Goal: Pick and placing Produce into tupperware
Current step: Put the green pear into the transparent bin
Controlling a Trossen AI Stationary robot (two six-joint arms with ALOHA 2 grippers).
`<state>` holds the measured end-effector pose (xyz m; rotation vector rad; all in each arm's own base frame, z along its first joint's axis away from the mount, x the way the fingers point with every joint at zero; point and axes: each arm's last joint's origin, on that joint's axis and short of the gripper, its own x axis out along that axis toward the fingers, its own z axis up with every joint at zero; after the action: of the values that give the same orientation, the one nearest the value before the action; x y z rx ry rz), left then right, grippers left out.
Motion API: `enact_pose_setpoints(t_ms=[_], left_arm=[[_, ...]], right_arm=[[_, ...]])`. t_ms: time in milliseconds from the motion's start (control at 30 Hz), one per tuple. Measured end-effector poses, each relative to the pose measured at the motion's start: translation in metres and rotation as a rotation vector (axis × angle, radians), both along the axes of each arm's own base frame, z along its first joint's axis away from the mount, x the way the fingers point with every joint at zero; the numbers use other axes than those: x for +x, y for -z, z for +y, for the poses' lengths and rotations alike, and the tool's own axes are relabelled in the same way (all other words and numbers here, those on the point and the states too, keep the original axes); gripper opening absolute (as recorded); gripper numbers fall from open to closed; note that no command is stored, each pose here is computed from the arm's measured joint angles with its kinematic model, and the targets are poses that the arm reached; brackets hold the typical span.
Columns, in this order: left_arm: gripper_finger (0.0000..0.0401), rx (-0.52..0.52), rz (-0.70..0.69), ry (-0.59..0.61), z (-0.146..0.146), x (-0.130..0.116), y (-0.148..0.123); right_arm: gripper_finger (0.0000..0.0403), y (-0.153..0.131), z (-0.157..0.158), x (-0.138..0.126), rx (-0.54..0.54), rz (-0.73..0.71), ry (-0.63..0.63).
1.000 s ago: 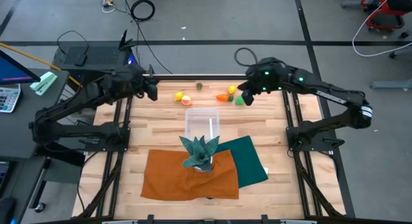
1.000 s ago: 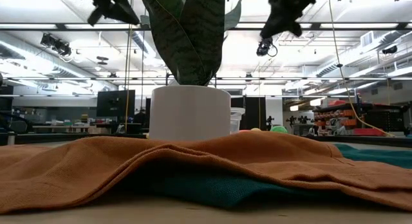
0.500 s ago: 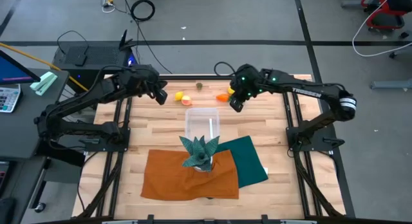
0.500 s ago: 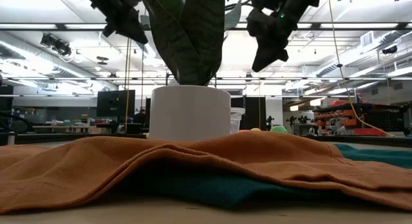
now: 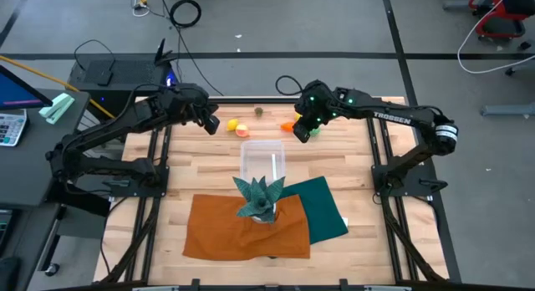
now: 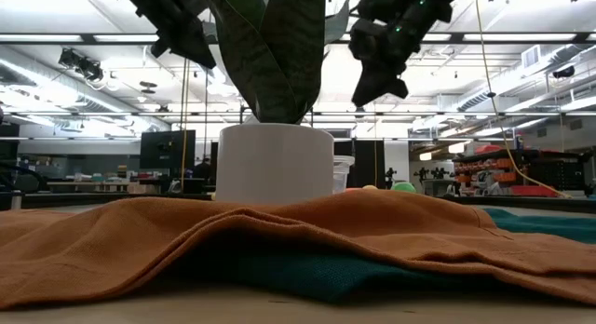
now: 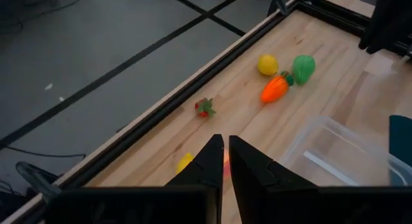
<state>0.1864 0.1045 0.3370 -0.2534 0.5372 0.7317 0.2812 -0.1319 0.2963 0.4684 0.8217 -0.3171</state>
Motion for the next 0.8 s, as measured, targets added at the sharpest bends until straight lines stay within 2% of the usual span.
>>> enact_pose_setpoints(t_ms=[167,300,600,800], left_arm=[[0.005,-0.02,0.015,-0.018,0.006,0.007,0.006],[0.006,-0.048,0.025,-0.03,0.009,0.013,0.012],[0.0079,-0.155,0.017,-0.037,0.014,0.024,0.025],[0.0093,-0.186,0.001,-0.037,0.013,0.025,0.025]], right_arm=[[0.0045,0.015,-0.009,0.008,-0.006,0.044,0.032],[0.0081,0.024,-0.018,0.009,-0.021,0.087,0.082],[0.0211,0.036,-0.041,0.0,0.036,0.15,0.381],[0.0294,0.045,-0.049,-0.01,0.048,0.255,0.511]])
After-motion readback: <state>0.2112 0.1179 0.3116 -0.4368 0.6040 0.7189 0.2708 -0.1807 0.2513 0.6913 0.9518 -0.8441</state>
